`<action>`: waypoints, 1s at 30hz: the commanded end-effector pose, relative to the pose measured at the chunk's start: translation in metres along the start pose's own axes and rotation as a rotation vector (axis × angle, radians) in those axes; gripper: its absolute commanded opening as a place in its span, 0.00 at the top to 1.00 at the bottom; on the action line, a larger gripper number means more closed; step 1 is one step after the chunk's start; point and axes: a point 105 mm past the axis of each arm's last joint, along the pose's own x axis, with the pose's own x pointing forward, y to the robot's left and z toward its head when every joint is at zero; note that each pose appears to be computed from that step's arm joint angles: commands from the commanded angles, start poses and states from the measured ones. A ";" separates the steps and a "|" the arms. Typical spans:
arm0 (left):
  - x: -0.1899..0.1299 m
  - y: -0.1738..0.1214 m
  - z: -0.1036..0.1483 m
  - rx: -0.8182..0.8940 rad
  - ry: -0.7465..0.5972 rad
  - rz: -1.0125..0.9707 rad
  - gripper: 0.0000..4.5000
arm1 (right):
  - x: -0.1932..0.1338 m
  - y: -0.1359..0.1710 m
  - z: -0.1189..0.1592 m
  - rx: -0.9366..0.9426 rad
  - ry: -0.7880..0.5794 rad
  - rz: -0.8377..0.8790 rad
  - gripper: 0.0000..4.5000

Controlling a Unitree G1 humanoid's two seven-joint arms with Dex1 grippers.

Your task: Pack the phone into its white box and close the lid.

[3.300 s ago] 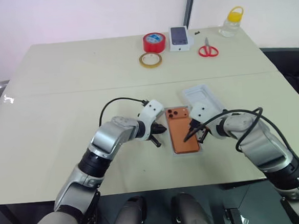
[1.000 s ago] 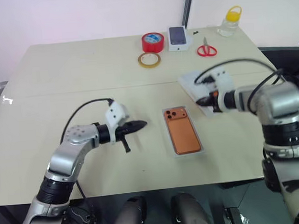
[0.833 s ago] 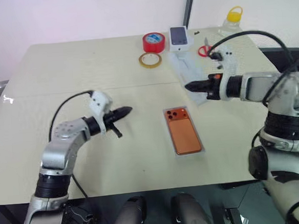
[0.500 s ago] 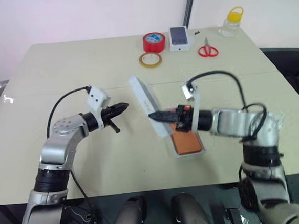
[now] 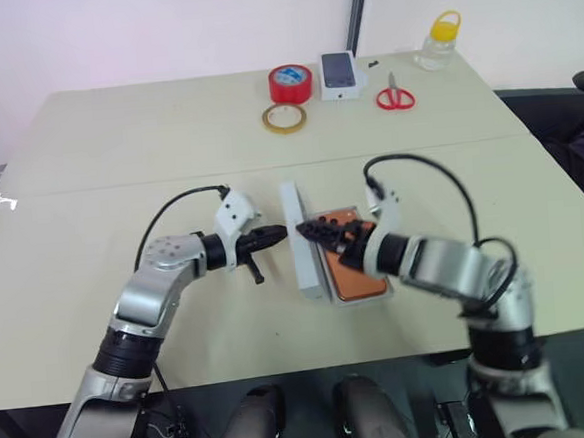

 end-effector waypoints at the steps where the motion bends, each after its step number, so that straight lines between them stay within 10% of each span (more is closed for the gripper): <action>1: 0.012 -0.009 0.014 0.046 -0.027 -0.053 1.00 | -0.018 0.010 0.023 -0.181 0.026 0.034 0.11; 8: 0.033 -0.024 0.019 0.042 -0.027 -0.122 1.00 | -0.032 -0.031 0.045 -0.532 0.073 -0.202 0.11; 17: 0.034 -0.017 0.032 0.009 -0.090 -0.062 1.00 | -0.038 -0.062 0.053 -1.013 0.126 -0.341 0.97; 30: 0.002 0.037 -0.002 0.143 0.163 0.133 1.00 | -0.025 -0.069 0.022 -1.285 0.234 -0.285 0.97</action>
